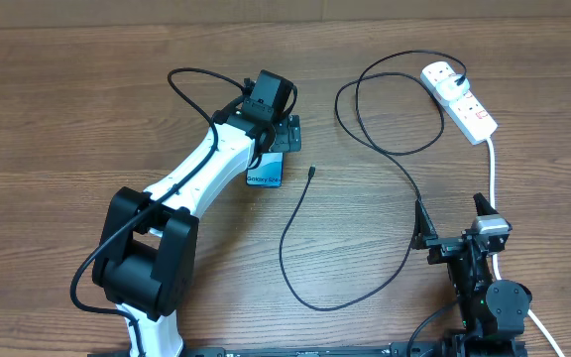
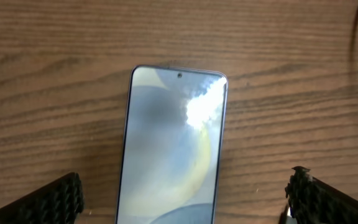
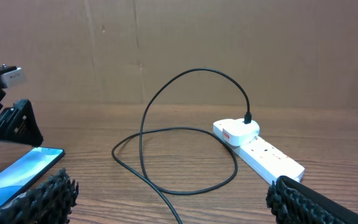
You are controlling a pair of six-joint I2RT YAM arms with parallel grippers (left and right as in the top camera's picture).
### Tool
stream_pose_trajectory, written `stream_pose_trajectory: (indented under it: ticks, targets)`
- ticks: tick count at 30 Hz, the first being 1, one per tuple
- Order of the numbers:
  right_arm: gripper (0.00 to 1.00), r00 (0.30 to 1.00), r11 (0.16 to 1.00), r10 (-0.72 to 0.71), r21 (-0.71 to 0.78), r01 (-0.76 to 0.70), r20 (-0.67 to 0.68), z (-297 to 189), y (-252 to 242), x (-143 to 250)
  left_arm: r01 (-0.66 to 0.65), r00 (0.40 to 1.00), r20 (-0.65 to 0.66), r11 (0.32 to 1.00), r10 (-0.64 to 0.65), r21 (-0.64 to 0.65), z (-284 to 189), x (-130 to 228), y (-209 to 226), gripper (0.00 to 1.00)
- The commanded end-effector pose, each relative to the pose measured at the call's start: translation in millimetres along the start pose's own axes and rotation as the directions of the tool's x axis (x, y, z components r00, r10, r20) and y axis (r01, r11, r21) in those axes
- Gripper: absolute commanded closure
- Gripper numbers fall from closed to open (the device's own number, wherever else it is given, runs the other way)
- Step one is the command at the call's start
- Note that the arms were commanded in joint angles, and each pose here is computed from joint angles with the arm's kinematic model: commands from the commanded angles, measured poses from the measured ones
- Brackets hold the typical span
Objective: Plug charger to phone and switch on socket
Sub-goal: 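Close the left gripper on the phone's sides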
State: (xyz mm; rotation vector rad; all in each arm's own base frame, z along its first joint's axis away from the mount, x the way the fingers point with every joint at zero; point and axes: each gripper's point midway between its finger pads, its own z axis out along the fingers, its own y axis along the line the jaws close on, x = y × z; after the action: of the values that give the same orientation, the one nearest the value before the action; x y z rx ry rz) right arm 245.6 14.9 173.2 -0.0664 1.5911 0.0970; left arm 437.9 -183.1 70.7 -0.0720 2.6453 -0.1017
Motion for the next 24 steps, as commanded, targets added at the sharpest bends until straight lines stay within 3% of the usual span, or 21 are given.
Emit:
stream_pose_trajectory:
  ticks: [1,24]
  targets:
    - [0.0,1.0,1.0,-0.002,0.011,0.002,0.004,-0.1,-2.1,1.6,0.007,1.0,0.013,1.0,-0.007,-0.01,4.0,-4.8,0.7,0.0]
    - [0.0,1.0,1.0,-0.002,0.011,0.002,0.005,-0.1,-2.1,1.5,-0.069,0.986,-0.16,0.994,0.056,-0.082,53.6,42.3,19.5,0.0]
